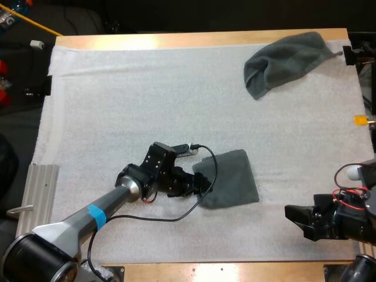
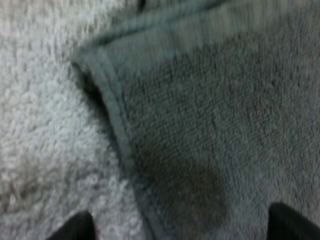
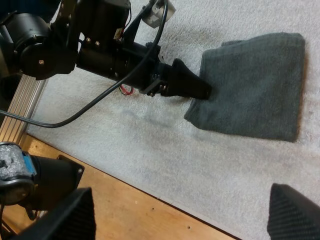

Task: Pick towel from pile, fold and stack

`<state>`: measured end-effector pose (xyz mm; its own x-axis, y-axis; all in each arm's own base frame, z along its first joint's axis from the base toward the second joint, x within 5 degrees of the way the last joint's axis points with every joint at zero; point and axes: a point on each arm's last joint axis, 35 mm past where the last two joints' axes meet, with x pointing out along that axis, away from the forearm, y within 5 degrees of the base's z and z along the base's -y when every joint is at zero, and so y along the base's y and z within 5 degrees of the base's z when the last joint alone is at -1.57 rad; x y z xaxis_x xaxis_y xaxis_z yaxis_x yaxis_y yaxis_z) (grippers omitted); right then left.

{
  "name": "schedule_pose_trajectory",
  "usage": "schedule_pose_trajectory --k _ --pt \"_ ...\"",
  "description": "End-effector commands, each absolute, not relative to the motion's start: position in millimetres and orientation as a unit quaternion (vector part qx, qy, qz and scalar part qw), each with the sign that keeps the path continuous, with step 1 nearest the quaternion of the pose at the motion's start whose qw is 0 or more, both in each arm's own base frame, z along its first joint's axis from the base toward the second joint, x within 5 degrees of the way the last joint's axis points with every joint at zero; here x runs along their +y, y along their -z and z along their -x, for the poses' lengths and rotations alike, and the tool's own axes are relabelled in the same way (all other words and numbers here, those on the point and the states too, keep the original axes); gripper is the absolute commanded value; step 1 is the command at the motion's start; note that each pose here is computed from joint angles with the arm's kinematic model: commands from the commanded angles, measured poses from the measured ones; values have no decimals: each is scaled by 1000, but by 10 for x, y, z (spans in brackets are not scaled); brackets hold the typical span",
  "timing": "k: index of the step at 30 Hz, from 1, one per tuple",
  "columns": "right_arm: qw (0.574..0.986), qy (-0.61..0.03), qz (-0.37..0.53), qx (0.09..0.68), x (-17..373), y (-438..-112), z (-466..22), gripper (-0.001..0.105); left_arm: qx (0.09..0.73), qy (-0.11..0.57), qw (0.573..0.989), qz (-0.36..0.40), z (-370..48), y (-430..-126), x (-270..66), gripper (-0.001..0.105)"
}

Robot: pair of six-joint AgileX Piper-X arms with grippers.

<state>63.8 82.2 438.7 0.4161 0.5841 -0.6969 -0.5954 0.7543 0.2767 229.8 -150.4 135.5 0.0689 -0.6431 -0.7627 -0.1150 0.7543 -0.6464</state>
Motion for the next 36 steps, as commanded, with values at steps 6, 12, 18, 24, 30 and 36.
schedule_pose_trajectory --k 6,12,18,24,30,36 --pt "842 -351 3 410 814 -4409 -633 68 668 181 658 297 -2321 -1232 -1527 68" --pt "843 -350 4 409 813 -4409 -634 68 677 197 643 299 -2382 -1234 -1677 68" --pt "843 -349 3 409 813 -4409 -634 68 690 213 630 284 -2411 -1223 -1943 68" --pt "843 -348 4 409 813 -4409 -635 68 691 235 625 278 -2469 -1254 -2108 66" --pt "848 -342 6 406 809 -4409 -640 68 693 232 624 277 -2470 -1252 -2094 16" --pt "848 -340 6 406 808 -4409 -641 68 684 259 635 249 -2490 -1321 -2108 0"
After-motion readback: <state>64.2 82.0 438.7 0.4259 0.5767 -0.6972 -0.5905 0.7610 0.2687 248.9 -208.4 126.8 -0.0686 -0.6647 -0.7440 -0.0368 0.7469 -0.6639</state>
